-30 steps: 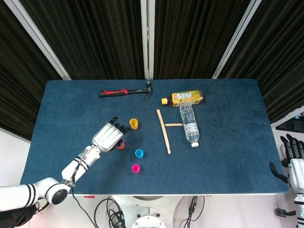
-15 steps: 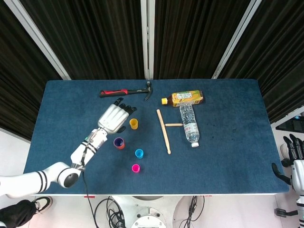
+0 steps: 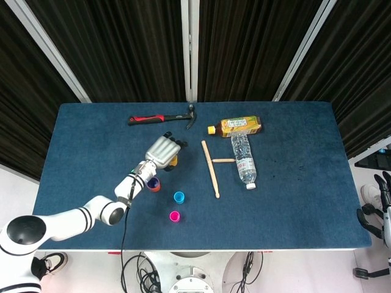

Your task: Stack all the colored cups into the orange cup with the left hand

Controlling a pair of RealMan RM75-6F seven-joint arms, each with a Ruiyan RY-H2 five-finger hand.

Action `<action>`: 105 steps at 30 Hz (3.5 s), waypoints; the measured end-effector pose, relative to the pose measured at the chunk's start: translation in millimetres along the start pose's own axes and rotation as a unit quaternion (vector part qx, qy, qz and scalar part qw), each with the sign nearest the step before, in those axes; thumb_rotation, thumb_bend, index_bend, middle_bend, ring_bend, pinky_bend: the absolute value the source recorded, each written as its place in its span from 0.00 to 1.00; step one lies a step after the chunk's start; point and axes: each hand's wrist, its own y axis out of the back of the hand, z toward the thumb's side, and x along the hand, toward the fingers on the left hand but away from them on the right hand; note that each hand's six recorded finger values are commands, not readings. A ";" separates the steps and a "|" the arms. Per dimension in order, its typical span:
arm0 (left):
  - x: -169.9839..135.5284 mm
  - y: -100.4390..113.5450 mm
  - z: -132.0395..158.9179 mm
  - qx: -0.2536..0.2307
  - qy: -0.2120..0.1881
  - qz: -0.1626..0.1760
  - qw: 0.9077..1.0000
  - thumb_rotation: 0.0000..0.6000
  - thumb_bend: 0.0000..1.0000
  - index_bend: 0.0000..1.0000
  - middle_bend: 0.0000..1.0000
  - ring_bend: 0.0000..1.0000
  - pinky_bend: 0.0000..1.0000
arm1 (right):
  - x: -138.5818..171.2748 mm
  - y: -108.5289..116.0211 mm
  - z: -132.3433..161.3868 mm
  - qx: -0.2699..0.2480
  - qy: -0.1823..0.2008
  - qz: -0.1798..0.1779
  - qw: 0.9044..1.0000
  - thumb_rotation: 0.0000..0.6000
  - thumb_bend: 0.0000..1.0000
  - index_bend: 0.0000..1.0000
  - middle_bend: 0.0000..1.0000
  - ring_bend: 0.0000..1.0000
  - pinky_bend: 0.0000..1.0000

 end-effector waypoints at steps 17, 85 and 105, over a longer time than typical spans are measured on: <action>9.8 -19.6 -6.3 0.002 0.005 -0.017 1.000 1.00 0.21 0.38 0.38 0.45 0.23 | -2.3 -5.2 -4.2 0.000 -0.007 0.010 1.000 1.00 0.26 0.00 0.00 0.00 0.00; -116.3 -16.0 -10.5 -0.072 0.044 -0.016 0.996 1.00 0.25 0.34 0.44 0.52 0.30 | -3.5 -15.7 -1.8 -0.012 0.009 0.019 1.000 1.00 0.24 0.00 0.00 0.00 0.00; -125.3 12.0 17.3 -0.065 0.001 0.017 0.998 1.00 0.22 0.29 0.40 0.46 0.28 | -3.3 -16.9 -3.4 -0.011 0.007 0.022 1.000 1.00 0.24 0.00 0.00 0.00 0.00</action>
